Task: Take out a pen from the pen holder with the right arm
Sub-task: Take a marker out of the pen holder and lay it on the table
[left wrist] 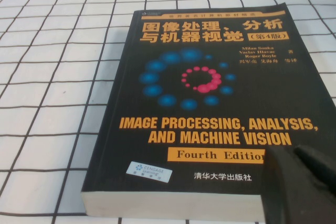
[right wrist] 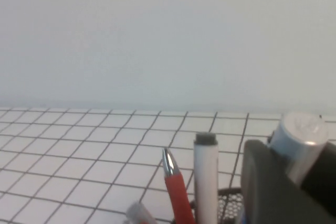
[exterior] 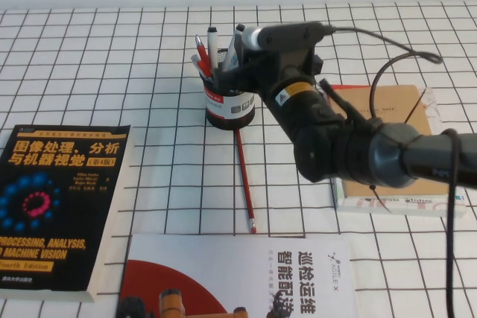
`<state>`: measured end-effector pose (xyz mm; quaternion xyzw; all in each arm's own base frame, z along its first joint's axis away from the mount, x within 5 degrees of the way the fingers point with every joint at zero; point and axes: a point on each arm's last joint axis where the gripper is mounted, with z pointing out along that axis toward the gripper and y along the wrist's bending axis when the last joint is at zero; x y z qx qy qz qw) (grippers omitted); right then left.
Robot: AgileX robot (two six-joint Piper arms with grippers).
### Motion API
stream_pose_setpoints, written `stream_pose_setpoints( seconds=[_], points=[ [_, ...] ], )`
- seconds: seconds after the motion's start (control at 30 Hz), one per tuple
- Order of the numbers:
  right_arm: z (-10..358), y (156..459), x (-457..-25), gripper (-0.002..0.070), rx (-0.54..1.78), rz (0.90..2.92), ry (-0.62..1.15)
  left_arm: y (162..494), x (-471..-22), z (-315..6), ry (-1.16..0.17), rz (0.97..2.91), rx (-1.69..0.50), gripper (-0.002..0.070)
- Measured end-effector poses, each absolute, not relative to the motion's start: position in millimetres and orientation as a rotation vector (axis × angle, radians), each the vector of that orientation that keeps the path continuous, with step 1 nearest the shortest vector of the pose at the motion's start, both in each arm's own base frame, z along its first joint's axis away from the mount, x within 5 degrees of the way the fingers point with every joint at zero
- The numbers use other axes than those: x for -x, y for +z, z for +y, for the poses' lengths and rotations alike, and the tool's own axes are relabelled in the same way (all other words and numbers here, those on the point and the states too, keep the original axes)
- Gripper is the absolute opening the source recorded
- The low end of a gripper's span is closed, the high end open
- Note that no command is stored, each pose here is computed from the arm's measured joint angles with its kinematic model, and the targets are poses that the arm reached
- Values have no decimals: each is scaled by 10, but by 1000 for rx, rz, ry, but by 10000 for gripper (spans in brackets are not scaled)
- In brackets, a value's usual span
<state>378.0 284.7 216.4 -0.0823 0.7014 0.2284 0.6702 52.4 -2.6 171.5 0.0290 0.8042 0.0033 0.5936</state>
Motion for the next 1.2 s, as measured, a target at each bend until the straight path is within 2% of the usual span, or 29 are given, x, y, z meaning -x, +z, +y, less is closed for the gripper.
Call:
stream_pose_setpoints(
  seconds=[0.43, 0.63, 0.77, 1.0, 1.2],
  points=[
    [2654, 3080, -3516, 124, 254, 1558, 551, 1715, -524, -26, 8, 1869, -68, -3],
    [2451, 3618, -3157, 124, 408, 1642, 579, 1715, -524, -26, 8, 1869, -68, -3],
    [2321, 3841, -2878, 124, 534, 1754, 586, 1715, -524, -26, 8, 1869, -68, -3],
    [2210, 3805, -2669, 124, 597, 2181, 556, 1715, -524, -26, 8, 1869, -68, -3],
    [2228, 3562, -2768, 124, 566, 2358, 525, 1715, -524, -26, 8, 1869, -68, -3]
  ],
)
